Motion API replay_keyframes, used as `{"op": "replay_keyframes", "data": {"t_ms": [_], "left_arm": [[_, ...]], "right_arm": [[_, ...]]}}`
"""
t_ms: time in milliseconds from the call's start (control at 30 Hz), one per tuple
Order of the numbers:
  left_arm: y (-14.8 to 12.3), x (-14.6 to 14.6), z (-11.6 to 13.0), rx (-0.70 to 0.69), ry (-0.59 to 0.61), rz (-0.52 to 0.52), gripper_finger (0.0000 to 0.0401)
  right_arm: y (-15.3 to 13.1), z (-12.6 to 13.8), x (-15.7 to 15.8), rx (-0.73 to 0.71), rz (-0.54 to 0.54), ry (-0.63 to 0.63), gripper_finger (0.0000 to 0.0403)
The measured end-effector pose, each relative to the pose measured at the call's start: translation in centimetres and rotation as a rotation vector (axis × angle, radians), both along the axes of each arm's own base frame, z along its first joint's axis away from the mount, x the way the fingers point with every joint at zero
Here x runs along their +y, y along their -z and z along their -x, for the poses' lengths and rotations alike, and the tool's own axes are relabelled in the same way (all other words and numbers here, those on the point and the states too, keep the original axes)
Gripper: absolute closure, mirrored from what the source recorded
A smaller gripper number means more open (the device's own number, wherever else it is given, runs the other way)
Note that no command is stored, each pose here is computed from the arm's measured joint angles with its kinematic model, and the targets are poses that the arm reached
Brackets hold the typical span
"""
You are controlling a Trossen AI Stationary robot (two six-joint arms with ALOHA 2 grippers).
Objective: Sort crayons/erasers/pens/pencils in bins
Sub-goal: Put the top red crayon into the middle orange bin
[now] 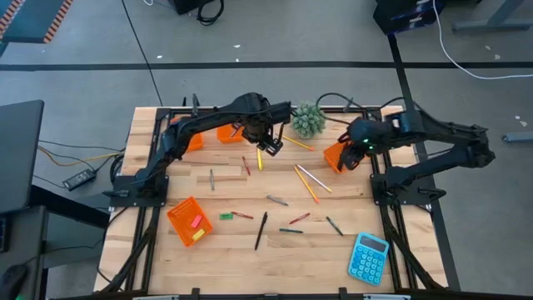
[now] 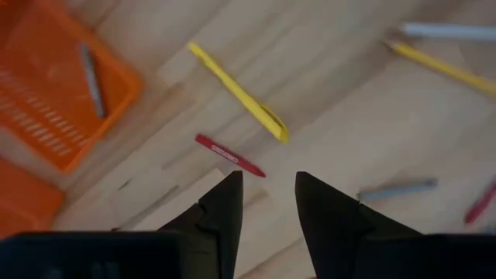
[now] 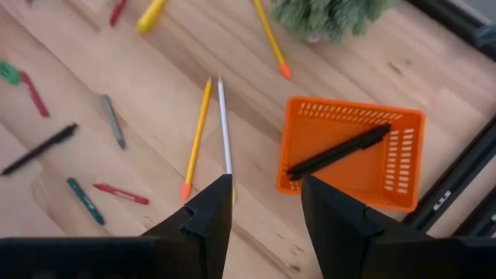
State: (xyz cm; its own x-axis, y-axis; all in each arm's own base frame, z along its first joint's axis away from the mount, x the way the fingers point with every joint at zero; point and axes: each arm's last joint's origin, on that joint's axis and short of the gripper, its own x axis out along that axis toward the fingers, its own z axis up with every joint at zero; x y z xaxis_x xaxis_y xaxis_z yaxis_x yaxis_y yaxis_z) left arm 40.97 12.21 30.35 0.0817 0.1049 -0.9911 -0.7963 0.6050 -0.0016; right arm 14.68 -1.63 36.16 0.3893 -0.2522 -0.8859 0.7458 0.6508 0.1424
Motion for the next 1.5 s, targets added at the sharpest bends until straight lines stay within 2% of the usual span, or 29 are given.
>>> {"op": "replay_keyframes", "data": {"t_ms": [133, 333, 400, 500, 600, 733, 833, 1000, 1233, 1500], "left_arm": [[2.1, -0.1, 0.4, 0.088, -0.066, 0.003, 0.0256], [6.9, -2.8, 2.4, 0.245, -0.081, 0.095, 0.0234], [7.8, -3.8, 2.6, 0.205, -0.099, 0.123, 0.0233], [7.5, -5.2, 3.1, 0.106, -0.125, 0.122, 0.0236], [8.3, -5.7, 3.3, 0.021, -0.196, 0.122, 0.024], [10.0, -5.1, 4.5, -0.006, -0.323, 0.139, 0.0236], [11.2, -4.9, 5.2, 0.033, -0.38, 0.143, 0.0233], [11.2, -4.4, 4.9, -0.019, -0.423, 0.119, 0.024], [11.1, -2.4, 4.7, -0.096, -0.587, 0.091, 0.0265], [11.6, -0.2, 5.2, -0.088, -0.666, 0.093, 0.0259]], "right_arm": [[-0.7, 1.5, 0.0, -0.053, 0.035, 0.011, 0.0242], [-1.1, 2.6, 0.1, -0.081, 0.048, 0.004, 0.0242], [-1.1, 2.8, 0.1, -0.079, 0.051, -0.002, 0.0242], [-1.1, 2.7, 0.0, -0.07, 0.073, -0.023, 0.0242], [-1.1, 2.5, -0.2, -0.054, 0.096, -0.036, 0.0242], [-0.9, 2.1, -0.5, -0.033, 0.107, -0.037, 0.0242], [-0.8, 1.6, -0.8, -0.03, 0.11, -0.019, 0.0242], [-0.6, 0.6, -1.4, -0.031, 0.113, 0.009, 0.0242], [-0.1, -1.3, -2.2, -0.049, 0.076, 0.019, 0.0242], [0.3, -2.5, -2.4, -0.056, 0.043, 0.019, 0.0242]]}}
